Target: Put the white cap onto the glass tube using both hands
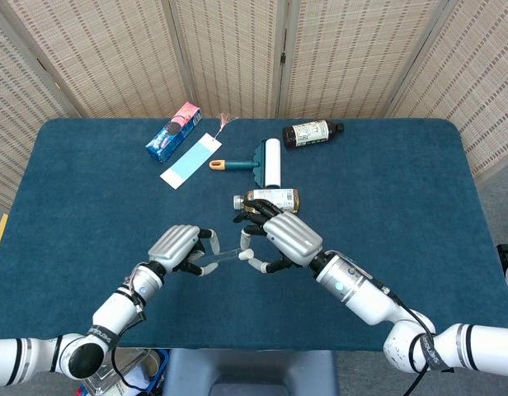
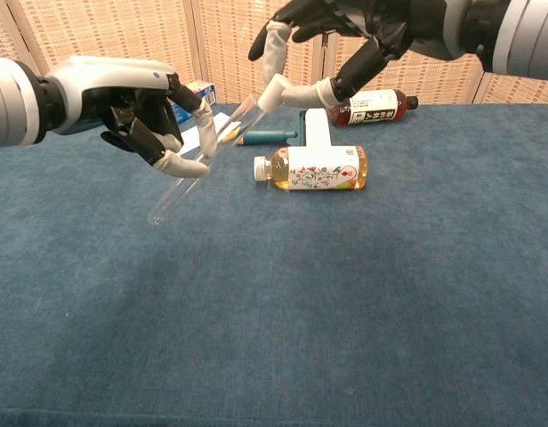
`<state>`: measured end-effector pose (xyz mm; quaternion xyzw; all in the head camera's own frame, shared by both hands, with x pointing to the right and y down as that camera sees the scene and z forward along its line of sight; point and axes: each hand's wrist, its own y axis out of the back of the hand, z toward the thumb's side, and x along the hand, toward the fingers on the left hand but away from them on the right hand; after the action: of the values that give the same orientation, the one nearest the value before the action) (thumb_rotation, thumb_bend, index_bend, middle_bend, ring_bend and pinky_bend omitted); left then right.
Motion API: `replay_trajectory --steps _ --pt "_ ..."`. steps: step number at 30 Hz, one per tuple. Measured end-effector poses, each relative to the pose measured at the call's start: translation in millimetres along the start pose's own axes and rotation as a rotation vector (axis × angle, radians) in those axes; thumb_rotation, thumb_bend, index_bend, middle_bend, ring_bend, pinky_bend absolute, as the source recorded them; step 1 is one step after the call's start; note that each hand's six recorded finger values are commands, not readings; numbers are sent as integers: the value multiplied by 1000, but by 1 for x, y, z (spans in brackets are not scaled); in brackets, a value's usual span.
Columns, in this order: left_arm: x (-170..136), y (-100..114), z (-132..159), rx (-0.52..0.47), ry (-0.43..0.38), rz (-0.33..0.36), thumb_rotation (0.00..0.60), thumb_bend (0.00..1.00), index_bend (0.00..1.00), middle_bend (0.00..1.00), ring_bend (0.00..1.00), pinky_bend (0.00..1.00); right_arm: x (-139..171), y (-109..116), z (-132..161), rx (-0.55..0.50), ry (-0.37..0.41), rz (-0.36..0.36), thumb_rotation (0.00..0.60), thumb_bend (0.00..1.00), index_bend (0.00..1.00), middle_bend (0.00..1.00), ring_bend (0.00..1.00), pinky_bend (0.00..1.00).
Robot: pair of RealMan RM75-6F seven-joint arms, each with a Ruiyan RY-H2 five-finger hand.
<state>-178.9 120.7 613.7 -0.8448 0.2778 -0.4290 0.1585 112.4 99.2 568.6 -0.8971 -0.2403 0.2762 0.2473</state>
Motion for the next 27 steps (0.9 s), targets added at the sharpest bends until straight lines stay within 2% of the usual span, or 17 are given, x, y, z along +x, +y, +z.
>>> replay_trajectory --steps 27 --pt "-1 -3 1 6 -1 -14 600 380 576 1000 989 1000 -6 -5 0 7 -3 10 600 461 642 209 0 0"
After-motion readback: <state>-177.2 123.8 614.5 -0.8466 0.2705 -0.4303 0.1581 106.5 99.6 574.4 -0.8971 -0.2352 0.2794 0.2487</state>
